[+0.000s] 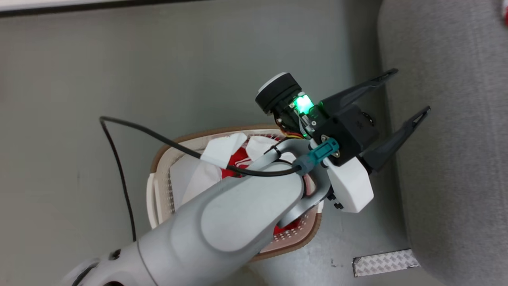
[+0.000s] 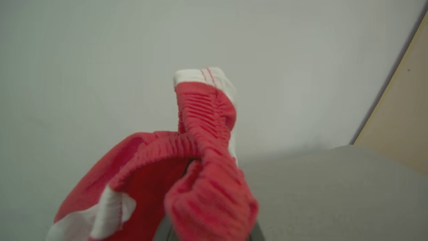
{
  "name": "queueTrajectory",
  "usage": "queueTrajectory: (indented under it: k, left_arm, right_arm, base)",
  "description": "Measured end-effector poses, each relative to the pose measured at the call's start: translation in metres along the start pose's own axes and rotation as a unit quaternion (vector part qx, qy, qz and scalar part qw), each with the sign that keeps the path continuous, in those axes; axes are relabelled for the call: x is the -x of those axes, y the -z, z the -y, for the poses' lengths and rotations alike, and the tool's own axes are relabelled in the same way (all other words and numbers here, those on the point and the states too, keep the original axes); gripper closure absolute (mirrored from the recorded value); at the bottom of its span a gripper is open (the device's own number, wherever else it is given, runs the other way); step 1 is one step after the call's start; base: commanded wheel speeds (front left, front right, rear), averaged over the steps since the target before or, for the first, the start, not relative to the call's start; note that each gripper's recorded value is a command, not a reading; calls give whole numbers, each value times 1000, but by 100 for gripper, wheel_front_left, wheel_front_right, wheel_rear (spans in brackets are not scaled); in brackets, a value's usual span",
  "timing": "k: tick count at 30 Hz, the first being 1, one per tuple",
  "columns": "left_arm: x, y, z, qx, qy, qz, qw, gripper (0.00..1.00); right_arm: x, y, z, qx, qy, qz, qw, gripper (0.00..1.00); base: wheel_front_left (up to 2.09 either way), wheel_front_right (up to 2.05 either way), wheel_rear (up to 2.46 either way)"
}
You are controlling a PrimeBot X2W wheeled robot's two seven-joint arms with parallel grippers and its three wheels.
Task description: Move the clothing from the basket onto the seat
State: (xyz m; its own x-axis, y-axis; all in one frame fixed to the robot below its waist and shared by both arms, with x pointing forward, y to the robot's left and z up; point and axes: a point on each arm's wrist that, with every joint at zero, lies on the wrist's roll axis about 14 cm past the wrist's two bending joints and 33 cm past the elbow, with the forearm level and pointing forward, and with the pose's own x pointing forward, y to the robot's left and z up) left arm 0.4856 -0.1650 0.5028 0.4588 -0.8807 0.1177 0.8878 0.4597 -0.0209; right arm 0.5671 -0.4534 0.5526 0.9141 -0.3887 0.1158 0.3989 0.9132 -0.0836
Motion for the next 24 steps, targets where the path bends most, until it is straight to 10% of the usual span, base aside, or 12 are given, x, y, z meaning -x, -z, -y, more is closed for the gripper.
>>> queueTrajectory:
  k: [1,4,5,24]
  left_arm:
    - [1,5,-2,6,-4,-4,1000,0]
    - [7,23,-7,17,-16,-22,999,0]
    - [9,27,-9,20,-22,-27,999,0]
    - [30,13,11,31,-56,-35,997,0]
  right_arm:
    - [1,18,4,3,10,-23,1000,91]
    - [13,67,15,-4,42,-83,996,15]
    - [20,82,18,-1,49,-104,993,3]
    - [129,101,42,13,50,-170,984,0]
  base:
    - [0,0,0]
    - [0,0,0]
    - [0,0,0]
    - [0,0,0]
